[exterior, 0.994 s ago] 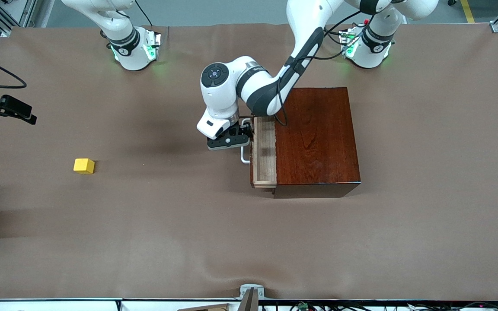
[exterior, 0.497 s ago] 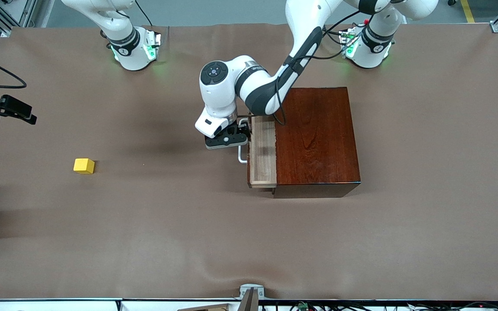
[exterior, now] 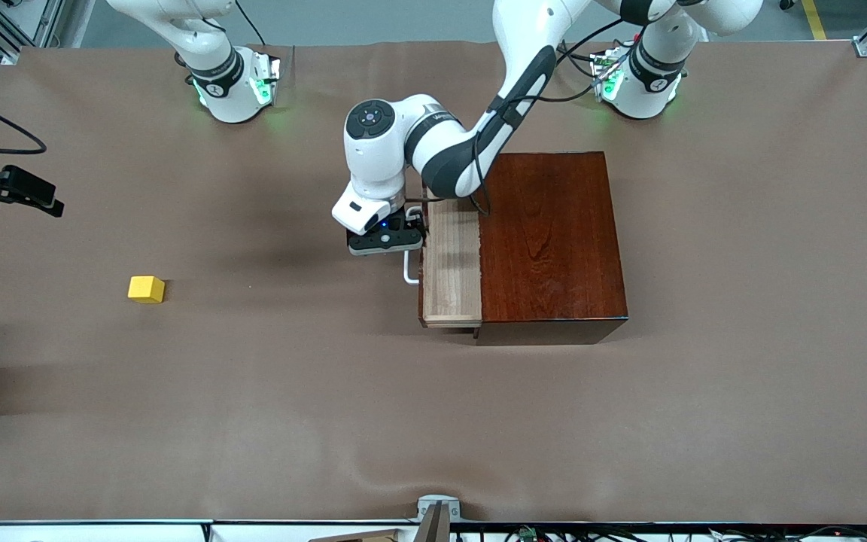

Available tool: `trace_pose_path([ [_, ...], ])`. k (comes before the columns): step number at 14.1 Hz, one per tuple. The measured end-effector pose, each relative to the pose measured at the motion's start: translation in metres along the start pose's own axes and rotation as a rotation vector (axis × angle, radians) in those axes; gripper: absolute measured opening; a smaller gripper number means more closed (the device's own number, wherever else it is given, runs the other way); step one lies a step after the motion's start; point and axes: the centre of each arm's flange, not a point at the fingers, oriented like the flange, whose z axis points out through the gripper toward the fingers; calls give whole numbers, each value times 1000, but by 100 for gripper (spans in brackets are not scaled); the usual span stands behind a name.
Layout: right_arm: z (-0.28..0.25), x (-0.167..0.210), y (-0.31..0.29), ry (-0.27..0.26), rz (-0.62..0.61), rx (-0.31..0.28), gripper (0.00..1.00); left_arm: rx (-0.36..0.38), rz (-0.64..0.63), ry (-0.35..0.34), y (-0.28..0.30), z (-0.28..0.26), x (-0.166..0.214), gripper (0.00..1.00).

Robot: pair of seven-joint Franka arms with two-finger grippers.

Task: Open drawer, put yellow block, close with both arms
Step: 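Pull the drawer open by its handle with the left gripper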

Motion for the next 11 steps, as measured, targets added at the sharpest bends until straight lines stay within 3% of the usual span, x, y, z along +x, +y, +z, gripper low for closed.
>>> trace_pose_path([
  [11, 0, 0, 0, 0, 0, 0, 100, -62, 3, 27, 9, -6, -1, 100],
])
